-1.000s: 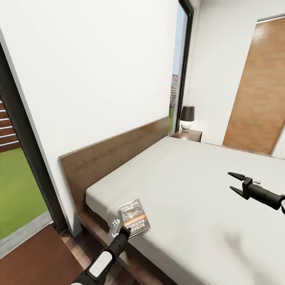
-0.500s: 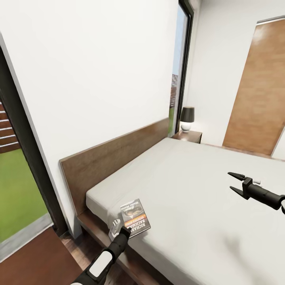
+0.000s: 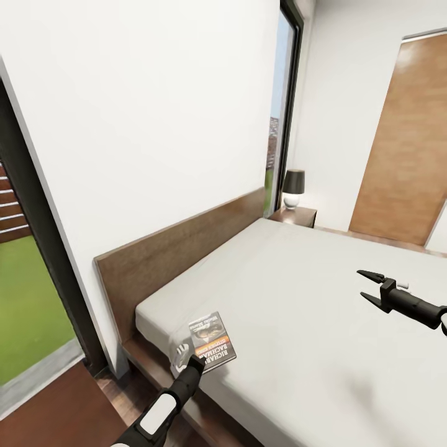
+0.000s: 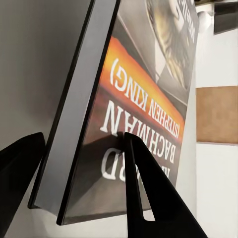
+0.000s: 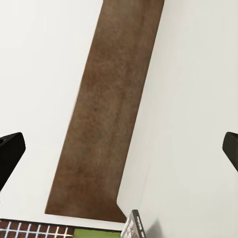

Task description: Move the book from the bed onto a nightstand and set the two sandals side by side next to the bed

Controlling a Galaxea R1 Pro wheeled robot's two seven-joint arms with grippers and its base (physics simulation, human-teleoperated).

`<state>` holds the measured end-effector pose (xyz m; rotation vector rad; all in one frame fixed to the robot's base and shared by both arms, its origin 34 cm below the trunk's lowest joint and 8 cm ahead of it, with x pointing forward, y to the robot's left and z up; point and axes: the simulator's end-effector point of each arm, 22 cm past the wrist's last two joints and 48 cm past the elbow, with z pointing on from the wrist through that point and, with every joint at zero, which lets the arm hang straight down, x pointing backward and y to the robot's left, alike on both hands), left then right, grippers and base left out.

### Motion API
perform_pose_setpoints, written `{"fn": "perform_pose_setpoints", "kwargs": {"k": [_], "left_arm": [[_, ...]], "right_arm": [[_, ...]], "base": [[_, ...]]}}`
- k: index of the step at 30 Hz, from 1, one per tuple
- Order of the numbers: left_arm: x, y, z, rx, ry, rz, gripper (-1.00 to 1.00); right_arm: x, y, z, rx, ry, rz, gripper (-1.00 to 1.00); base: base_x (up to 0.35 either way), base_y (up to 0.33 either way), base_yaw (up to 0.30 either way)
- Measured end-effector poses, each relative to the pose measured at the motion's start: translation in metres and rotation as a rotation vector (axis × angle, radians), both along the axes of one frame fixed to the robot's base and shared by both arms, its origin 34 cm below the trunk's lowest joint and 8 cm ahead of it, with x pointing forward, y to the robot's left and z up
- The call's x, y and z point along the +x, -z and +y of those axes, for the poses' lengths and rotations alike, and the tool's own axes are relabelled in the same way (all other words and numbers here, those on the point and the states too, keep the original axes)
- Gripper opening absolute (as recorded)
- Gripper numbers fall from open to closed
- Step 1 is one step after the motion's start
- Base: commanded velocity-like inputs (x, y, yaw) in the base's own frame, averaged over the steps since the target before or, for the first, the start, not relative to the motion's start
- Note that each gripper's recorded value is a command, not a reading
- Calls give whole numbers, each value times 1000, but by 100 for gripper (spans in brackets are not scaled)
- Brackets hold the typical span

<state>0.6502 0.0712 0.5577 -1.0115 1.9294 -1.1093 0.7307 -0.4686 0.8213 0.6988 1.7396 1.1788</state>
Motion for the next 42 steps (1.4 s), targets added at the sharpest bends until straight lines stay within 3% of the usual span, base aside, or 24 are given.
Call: {"fn": "perform_pose_setpoints", "kwargs": {"k": [31,42], "left_arm": [[10,-63,0,1,3,-3,-100],[11,-72,-1,3,5,-4,-100]], "right_arm": [[9,-59,0,5,1,4,100],[6,-51,2,54,5,40,100]], "base": [[0,0,0],[0,0,0]]}}
